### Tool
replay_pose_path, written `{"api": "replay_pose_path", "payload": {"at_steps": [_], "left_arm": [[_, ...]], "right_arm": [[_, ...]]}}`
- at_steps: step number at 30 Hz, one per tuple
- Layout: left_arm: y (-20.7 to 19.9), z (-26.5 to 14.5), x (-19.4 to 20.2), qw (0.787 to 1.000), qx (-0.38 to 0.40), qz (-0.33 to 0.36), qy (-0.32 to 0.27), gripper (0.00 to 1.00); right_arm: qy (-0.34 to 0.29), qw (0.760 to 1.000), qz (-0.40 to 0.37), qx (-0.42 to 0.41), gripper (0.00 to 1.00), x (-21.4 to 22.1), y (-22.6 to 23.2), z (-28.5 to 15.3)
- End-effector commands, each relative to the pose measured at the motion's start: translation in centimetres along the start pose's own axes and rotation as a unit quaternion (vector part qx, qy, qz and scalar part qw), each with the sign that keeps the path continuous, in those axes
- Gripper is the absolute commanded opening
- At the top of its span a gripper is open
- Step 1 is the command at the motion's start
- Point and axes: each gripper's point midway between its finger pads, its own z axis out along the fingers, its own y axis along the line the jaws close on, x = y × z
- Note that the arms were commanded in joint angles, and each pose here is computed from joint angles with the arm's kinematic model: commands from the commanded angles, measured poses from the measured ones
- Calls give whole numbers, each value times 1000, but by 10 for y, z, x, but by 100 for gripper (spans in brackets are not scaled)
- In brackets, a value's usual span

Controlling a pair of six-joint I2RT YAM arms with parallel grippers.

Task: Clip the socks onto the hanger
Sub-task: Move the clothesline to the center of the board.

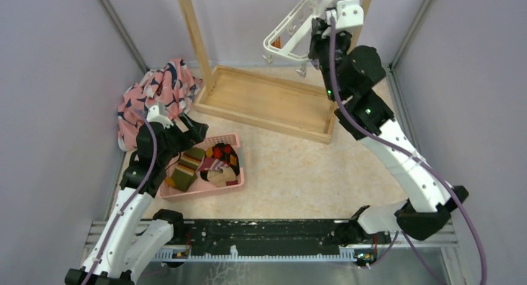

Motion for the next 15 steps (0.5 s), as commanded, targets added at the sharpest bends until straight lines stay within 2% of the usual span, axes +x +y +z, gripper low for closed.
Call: {"api": "replay_pose_path", "payload": {"at_steps": [1, 2, 15], "left_arm": [[4, -5, -2, 1000, -9, 11, -5, 98], [4, -5, -1, 1000, -10, 11, -3, 98], [15, -10, 1, 999, -30, 20, -9, 99]], "right_arm": [[-52, 996, -10, 76, 3, -26, -25, 30], [-53, 995, -14, 81, 0, -25, -26, 37], [-45, 989, -64, 129, 0, 9, -32, 112]]}}
